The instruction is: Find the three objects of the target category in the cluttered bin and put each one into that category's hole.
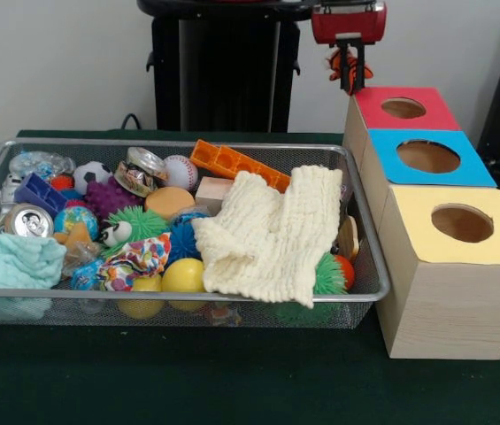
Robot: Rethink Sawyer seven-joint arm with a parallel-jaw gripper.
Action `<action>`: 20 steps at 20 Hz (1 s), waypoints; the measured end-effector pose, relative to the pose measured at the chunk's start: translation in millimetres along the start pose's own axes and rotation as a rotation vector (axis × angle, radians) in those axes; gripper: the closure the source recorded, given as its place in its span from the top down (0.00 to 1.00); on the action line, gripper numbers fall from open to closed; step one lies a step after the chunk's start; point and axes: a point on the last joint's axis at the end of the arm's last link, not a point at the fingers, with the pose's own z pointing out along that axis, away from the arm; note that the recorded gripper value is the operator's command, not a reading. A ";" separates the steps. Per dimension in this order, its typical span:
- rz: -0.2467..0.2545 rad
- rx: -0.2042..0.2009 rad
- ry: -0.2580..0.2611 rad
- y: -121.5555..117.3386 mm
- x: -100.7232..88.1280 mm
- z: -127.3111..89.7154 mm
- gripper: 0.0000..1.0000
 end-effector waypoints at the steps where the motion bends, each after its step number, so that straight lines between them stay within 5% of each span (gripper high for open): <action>1: 0.002 0.001 -0.001 1.1 0.5 0.1 0.00; 7: 0.048 0.020 -0.024 6.4 3.9 0.4 0.00; 20: 0.067 0.046 -0.046 9.2 5.7 0.4 0.00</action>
